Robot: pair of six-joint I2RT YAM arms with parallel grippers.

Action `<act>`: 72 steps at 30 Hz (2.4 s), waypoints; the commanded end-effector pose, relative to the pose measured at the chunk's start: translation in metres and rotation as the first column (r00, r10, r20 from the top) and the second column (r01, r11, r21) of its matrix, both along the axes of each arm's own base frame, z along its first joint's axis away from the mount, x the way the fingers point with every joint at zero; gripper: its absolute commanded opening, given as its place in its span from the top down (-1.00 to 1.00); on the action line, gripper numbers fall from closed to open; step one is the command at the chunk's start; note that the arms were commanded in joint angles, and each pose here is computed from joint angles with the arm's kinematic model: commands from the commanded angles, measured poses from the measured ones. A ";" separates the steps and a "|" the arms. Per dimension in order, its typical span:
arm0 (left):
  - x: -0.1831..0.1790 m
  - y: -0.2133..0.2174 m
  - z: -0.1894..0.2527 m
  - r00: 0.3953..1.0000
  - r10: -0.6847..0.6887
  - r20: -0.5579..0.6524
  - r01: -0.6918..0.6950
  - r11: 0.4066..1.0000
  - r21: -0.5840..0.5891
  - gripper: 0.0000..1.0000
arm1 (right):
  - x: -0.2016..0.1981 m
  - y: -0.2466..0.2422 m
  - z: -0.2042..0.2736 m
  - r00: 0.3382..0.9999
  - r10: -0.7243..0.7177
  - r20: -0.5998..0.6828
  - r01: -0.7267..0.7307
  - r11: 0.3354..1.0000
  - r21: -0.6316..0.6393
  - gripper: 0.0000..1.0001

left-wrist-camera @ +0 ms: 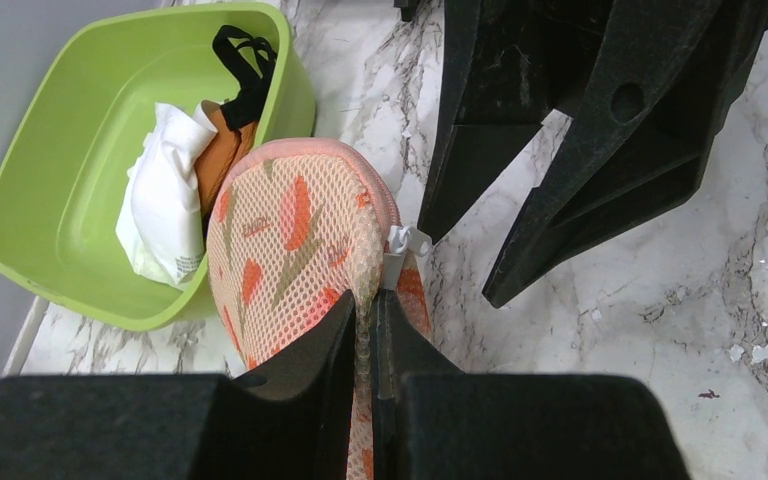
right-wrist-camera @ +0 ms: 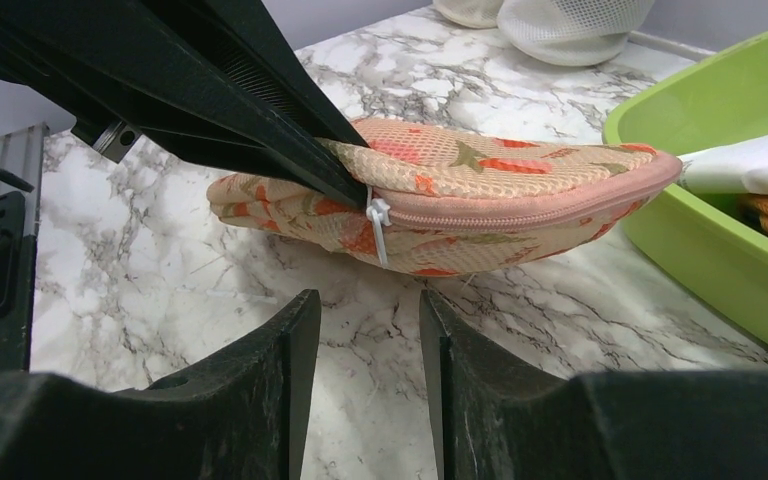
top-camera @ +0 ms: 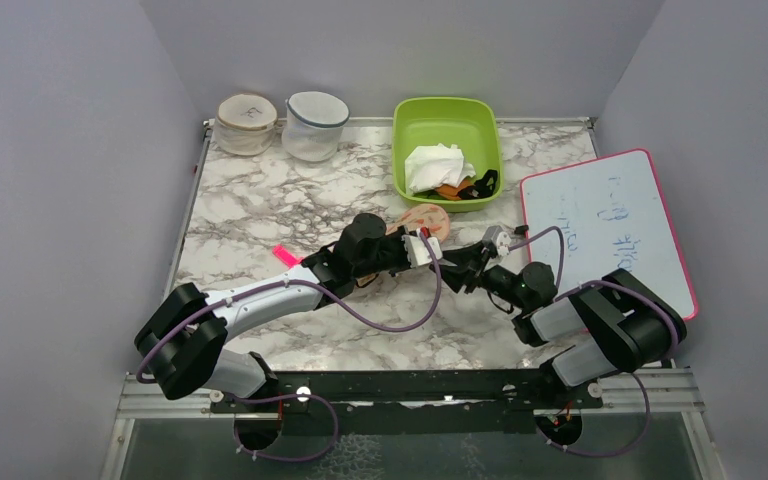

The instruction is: Unzip the laundry bag and remove the bra

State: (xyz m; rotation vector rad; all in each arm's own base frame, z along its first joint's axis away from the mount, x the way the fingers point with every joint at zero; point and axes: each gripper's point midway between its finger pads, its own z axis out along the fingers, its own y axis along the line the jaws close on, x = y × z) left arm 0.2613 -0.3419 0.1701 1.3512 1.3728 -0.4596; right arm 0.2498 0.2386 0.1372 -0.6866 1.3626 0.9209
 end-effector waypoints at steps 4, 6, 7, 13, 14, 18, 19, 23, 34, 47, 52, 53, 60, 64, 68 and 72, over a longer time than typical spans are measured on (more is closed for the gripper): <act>-0.004 -0.014 0.019 0.998 -0.053 0.015 0.054 0.997 -0.046 1.00 | -0.003 -0.001 0.064 0.963 -0.018 0.270 -0.015 0.993 0.119 0.19; -0.005 -0.015 0.017 0.998 -0.057 0.011 0.057 0.998 -0.041 1.00 | 0.000 0.000 0.067 0.962 -0.020 0.271 -0.013 0.993 0.119 0.19; -0.005 -0.015 0.016 0.998 -0.059 0.011 0.059 0.998 -0.037 1.00 | 0.002 0.000 0.068 0.963 -0.024 0.269 -0.007 0.993 0.114 0.19; -0.005 -0.016 0.016 0.998 -0.058 0.012 0.058 0.998 -0.036 1.00 | 0.005 0.002 0.068 0.965 -0.019 0.260 -0.001 0.997 0.079 0.28; -0.005 -0.016 0.016 0.998 -0.058 0.010 0.058 0.998 -0.035 1.00 | 0.005 0.002 0.067 0.966 -0.015 0.257 -0.004 0.997 0.074 0.35; -0.006 -0.017 0.016 0.998 -0.059 0.008 0.059 0.998 -0.037 1.00 | 0.004 0.003 0.063 0.970 -0.008 0.243 -0.010 0.997 0.071 0.50; -0.005 -0.017 0.015 0.998 -0.058 0.008 0.058 0.998 -0.037 1.00 | 0.004 0.003 0.062 0.971 -0.007 0.239 -0.010 0.997 0.072 0.51; -0.006 -0.017 0.018 0.998 -0.059 0.008 0.059 0.997 -0.044 1.00 | 0.010 0.003 0.057 0.977 -0.026 0.214 0.011 0.998 0.069 0.58; -0.006 -0.018 0.021 0.998 -0.058 0.006 0.058 0.997 -0.056 1.00 | 0.018 0.005 0.053 0.985 -0.037 0.167 0.023 0.996 0.081 0.54; 0.004 -0.013 0.021 1.000 0.005 0.014 -0.004 0.998 -0.057 1.00 | 0.004 -0.005 0.041 0.975 -0.053 0.218 0.040 0.997 0.064 0.22; -0.002 -0.016 0.020 1.000 -0.028 -0.002 0.028 0.998 -0.059 1.00 | 0.002 0.000 0.053 0.965 -0.026 0.261 -0.001 0.995 0.102 0.33; -0.002 -0.017 0.021 1.000 -0.031 0.000 0.031 0.998 -0.060 1.00 | 0.001 0.002 0.053 0.964 -0.015 0.266 -0.011 0.995 0.096 0.34; 0.000 -0.017 0.019 1.000 -0.018 -0.002 0.017 0.998 -0.057 1.00 | 0.004 0.004 0.068 0.964 -0.009 0.265 -0.013 0.997 0.082 0.18; 0.018 -0.006 0.026 0.994 0.108 0.007 -0.107 0.992 -0.073 1.00 | 0.028 -0.002 0.050 0.987 -0.090 0.129 0.094 0.995 -0.020 0.11; 0.036 0.007 0.041 0.969 0.233 -0.078 -0.242 0.961 -0.136 1.00 | 0.030 -0.002 0.046 0.995 -0.095 0.011 0.096 0.991 -0.090 0.00; 0.031 0.007 0.058 0.975 0.166 -0.146 -0.195 0.958 -0.212 1.00 | 0.027 0.006 0.065 0.987 -0.065 -0.150 0.056 0.997 -0.059 -0.13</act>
